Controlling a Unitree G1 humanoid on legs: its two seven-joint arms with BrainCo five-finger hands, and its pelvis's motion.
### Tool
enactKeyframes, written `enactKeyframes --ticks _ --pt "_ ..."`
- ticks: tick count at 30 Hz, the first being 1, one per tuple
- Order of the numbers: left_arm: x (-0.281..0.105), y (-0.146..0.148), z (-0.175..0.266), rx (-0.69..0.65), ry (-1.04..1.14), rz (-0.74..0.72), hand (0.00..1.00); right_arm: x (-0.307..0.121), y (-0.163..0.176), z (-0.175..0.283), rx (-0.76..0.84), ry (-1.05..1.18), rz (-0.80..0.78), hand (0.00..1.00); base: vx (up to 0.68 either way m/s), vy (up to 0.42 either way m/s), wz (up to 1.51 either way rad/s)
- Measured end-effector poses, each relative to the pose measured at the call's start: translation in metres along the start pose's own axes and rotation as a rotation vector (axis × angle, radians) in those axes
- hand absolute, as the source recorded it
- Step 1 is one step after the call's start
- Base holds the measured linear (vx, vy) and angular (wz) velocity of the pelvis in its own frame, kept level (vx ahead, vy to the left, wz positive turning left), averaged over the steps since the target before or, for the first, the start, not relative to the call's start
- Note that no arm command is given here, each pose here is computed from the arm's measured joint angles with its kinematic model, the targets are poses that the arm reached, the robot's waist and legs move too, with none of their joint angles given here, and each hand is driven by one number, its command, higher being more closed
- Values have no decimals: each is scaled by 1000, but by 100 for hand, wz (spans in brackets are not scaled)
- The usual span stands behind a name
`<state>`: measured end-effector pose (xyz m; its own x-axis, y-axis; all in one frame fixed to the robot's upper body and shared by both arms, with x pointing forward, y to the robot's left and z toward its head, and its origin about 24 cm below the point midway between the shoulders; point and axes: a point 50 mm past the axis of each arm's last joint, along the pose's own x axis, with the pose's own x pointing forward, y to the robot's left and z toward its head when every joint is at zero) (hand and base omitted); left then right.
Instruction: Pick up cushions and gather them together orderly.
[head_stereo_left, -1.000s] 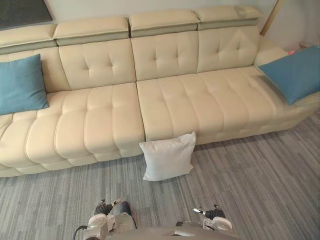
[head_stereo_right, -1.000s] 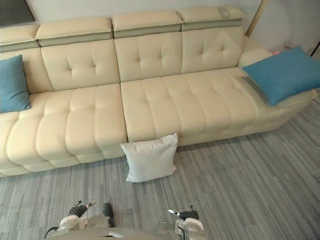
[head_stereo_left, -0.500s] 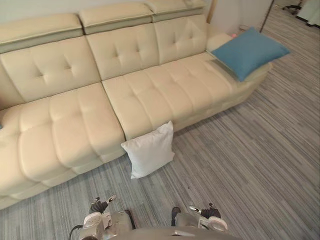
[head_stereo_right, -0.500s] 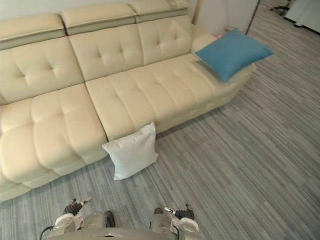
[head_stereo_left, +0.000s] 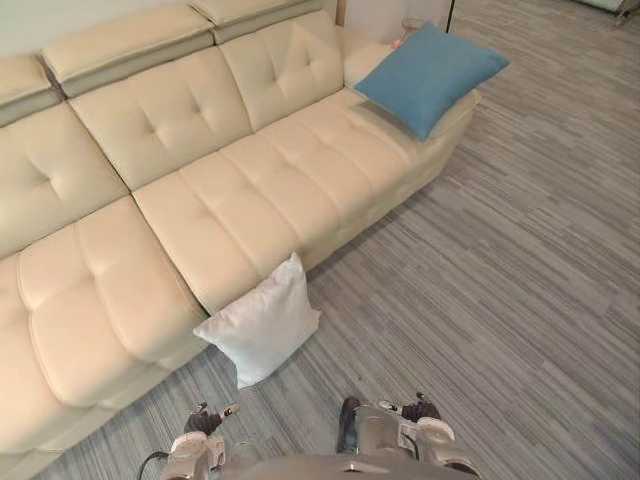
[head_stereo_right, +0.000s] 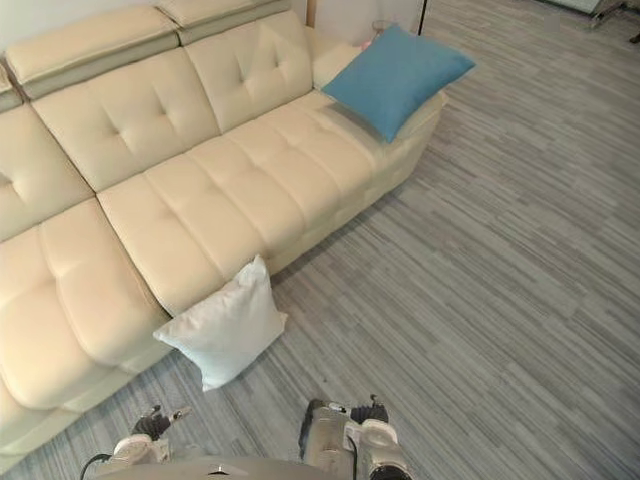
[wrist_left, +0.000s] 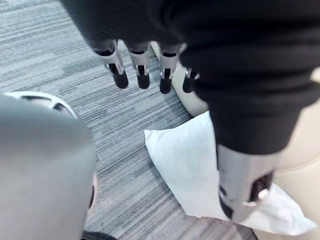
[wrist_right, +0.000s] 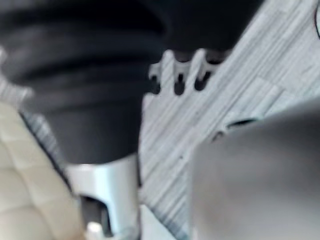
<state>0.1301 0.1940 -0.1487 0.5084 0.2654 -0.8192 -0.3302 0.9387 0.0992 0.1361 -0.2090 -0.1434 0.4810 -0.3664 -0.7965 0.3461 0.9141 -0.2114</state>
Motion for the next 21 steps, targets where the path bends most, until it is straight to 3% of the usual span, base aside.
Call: enactKeyframes --ticks 3,9,14,21 --pt "-1 -8 1 -9 0 -17 0 0 -5 3 24 -16 -18 0 252 206 47" --pt "1 4 0 14 5 5 0 -4 15 1 62 -2 26 0 166 98 23" --pt "0 4 -5 40 22 -1 0 -3 9 2 22 -13 24 0 52 17 27" --pt "-1 9 -10 -21 38 30 0 -9 10 -6 0 -36 40 0 82 -115 101"
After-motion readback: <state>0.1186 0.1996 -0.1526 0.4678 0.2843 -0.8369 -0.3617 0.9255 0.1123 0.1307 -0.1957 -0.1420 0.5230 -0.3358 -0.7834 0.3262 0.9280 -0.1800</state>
